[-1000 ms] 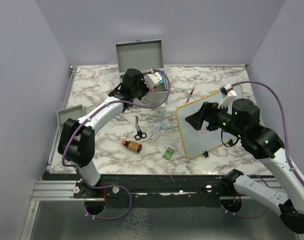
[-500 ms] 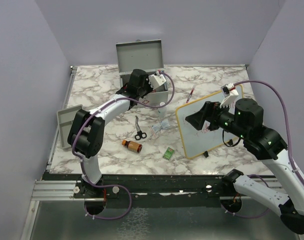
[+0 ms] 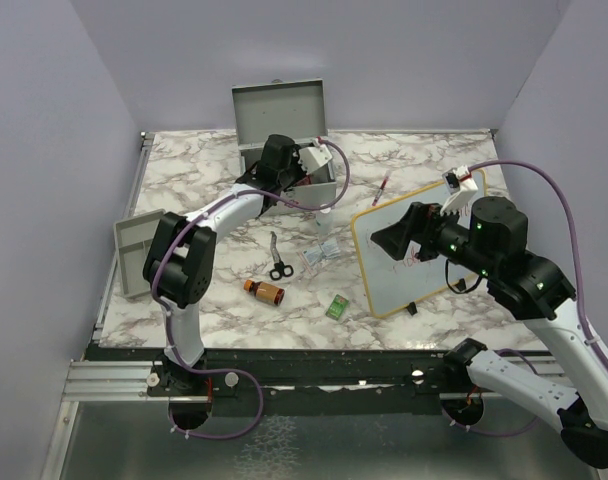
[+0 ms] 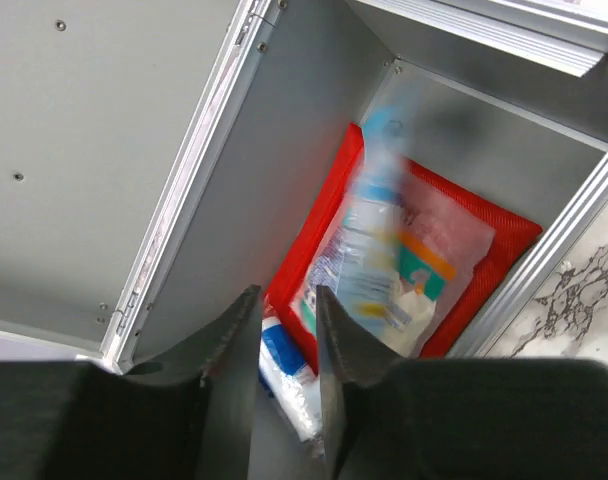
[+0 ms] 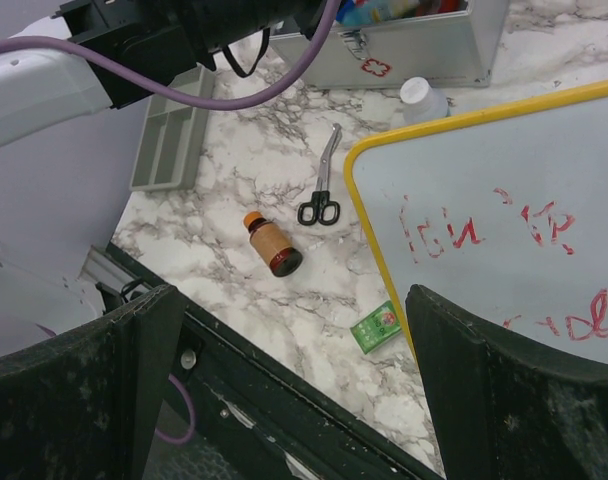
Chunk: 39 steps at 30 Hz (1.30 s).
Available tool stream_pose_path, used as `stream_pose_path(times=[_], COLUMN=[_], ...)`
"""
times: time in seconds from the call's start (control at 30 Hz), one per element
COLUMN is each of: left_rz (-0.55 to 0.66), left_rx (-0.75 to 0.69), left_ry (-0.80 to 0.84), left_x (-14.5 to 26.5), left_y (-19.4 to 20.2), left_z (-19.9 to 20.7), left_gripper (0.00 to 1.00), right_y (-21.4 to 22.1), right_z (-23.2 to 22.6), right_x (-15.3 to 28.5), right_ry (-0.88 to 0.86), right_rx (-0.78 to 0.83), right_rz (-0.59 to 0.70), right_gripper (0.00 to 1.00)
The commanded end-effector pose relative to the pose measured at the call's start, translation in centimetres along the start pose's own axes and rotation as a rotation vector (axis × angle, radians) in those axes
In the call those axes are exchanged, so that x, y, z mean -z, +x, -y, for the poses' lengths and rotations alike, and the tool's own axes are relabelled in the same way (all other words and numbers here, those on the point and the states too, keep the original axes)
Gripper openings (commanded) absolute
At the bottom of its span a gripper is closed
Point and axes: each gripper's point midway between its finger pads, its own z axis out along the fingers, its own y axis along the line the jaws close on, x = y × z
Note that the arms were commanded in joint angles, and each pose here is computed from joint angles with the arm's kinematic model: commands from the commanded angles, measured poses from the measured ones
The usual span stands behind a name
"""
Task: Organize the medicine kit
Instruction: Place the medical item at the medicine box.
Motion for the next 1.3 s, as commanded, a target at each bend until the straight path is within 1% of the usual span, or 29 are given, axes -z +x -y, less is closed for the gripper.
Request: stream_pose_path(times=[0.0,0.1,0.2,0.37,0.43,0.47,0.5,0.53,0.73,0.83,0.93,1.07,1.13,1.27], left_rz=[-0.001,0.010,0.023,0.062,0.077,0.081,0.087,0.100,0.169,0.162,0.138,0.043,0.011,-0.017], left_rx=[0.047,0.089,0.149,0.294,0.359,0.387,0.414,0.436,0.606,0.726,0.843,1.013,1.017,1.097], left_ry=[-0.007,0.008,0.008,0.011,0.050,0.069,0.087,0.099,0.128,0.120,0.102,-0.034,-0.020,0.030], left_x=[0.0,0.5,1.6,4.1,5.3,6.0,6.6,7.5,11.4,13.0,14.4,15.6,16.3,18.1], left_y=[-0.4,-1.0,-1.8,-3.6,-4.4,-4.8,-5.2,-5.8,-7.4,-6.8,-5.4,-1.2,0.6,3.3], left_z=[-0.5,-0.5,-0.7,-1.2,-0.7,-0.5,-0.3,-0.4,-0.2,-0.4,-0.5,-0.8,-0.2,1.2], left_gripper=[0.34,0.40,0.43,0.45,0.57,0.68,0.91,0.98,0.99,0.99,0.99,0.99,0.99,0.99], right_y=[-1.3,-1.3,-1.1,-0.9,-1.0,-1.0,-1.0,-1.0,-0.8,-0.5,-0.2,0.1,0.2,0.2], right_z=[-0.6,-0.7,-0.6,-0.6,-0.3,0.0,0.1,0.1,0.4,0.6,0.6,1.0,1.1,1.3], right_x=[1.0,1.1,1.2,1.2,1.2,1.1,1.1,1.0,0.4,0.0,-0.4,-0.8,-1.0,-1.6], right_ry=[-0.007,-0.010,-0.012,-0.016,0.002,0.016,0.022,0.023,0.043,0.051,0.052,0.066,0.073,0.105], right_rx=[-0.002,-0.008,-0.016,-0.029,-0.047,-0.057,-0.062,-0.062,-0.080,-0.090,-0.098,-0.102,-0.102,-0.139], right_rz=[0.040,0.045,0.048,0.053,0.059,0.062,0.064,0.066,0.054,0.036,0.022,0.012,0.004,-0.016], right_gripper=[0.99,0.99,0.99,0.99,0.98,0.98,0.98,0.98,0.98,0.98,0.97,0.97,0.97,0.92])
